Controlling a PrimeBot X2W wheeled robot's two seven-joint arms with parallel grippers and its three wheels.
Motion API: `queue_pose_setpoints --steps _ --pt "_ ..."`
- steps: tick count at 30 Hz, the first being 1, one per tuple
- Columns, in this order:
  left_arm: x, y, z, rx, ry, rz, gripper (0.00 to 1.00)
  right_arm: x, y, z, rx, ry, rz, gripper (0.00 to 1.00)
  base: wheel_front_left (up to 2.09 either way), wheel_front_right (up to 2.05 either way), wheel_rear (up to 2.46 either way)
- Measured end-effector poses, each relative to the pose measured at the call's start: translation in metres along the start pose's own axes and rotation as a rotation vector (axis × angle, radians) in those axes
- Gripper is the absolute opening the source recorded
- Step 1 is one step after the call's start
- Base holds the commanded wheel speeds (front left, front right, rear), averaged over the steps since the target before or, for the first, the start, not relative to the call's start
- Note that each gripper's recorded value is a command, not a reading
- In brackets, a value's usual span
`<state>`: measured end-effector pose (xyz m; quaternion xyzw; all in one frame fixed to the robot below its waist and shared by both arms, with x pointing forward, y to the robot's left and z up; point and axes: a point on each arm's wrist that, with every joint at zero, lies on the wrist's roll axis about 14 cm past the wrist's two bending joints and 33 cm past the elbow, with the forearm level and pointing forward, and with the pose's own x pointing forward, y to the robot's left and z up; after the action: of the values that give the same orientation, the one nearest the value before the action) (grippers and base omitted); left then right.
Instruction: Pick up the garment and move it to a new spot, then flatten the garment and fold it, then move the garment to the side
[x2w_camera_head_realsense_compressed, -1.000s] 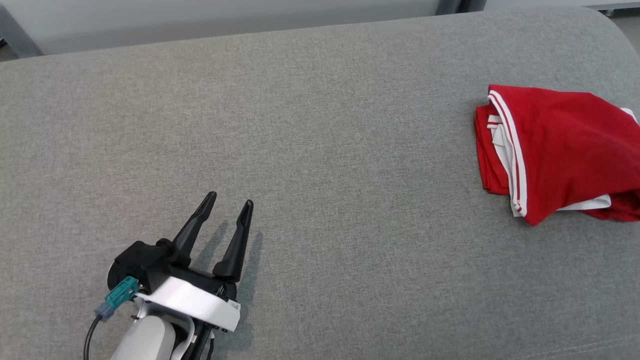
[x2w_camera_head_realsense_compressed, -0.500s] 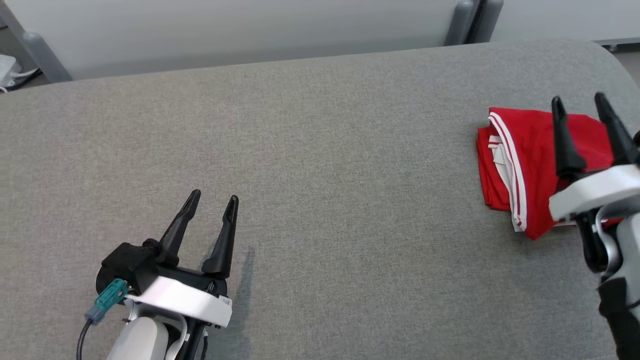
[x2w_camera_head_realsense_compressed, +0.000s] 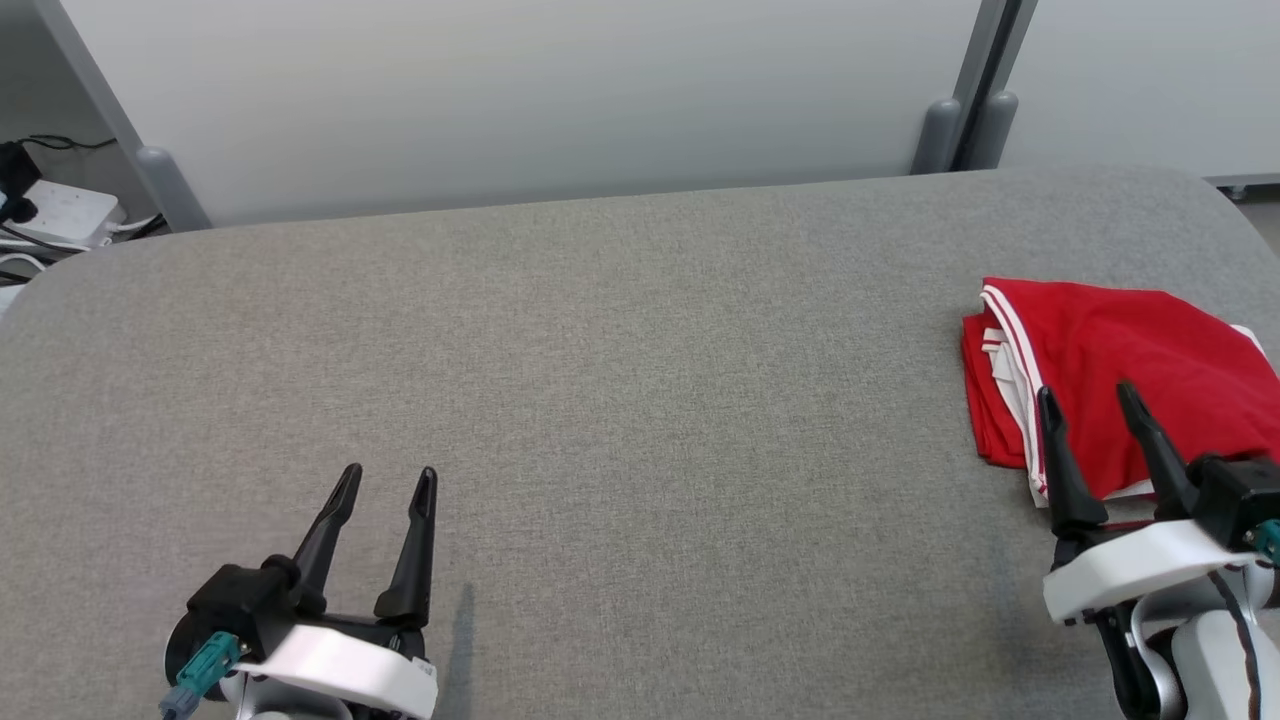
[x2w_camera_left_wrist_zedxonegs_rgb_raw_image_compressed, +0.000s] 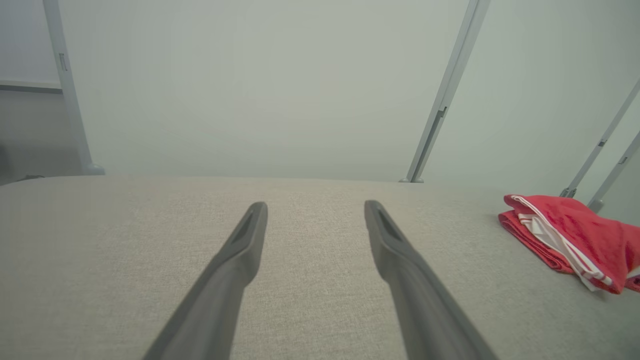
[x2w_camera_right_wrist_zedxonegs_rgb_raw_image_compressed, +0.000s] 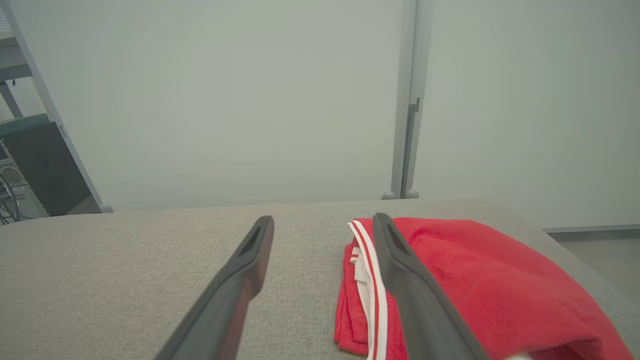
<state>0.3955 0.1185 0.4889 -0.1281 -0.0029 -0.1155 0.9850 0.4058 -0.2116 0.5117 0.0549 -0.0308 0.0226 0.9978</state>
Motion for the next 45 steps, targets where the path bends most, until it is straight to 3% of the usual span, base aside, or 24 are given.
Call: queue_pose_setpoints --steps 17,31,32,38,45 --pt "-0.039 0.043 0.006 0.072 -0.009 0.167 1.00 -0.020 0.020 -0.006 0.015 0.005 0.023 1.00 0.00 0.00 0.00" --pt "-0.049 0.050 0.009 0.111 -0.015 0.207 1.00 -0.022 0.024 -0.009 0.023 0.011 0.029 1.00 0.00 0.00 0.00" --pt "-0.049 0.050 0.008 0.113 -0.011 0.207 0.00 -0.023 0.024 -0.011 0.026 0.019 0.028 0.00 0.00 0.00 0.00" --pt "-0.066 0.053 -0.028 0.073 0.103 0.237 0.00 -0.047 0.027 -0.053 0.073 0.143 0.001 0.00 0.00 0.00 0.00" --pt "-0.068 0.056 -0.031 -0.005 0.110 0.262 0.00 -0.046 0.024 -0.053 0.143 0.149 -0.023 0.00 0.00 0.00 0.00"
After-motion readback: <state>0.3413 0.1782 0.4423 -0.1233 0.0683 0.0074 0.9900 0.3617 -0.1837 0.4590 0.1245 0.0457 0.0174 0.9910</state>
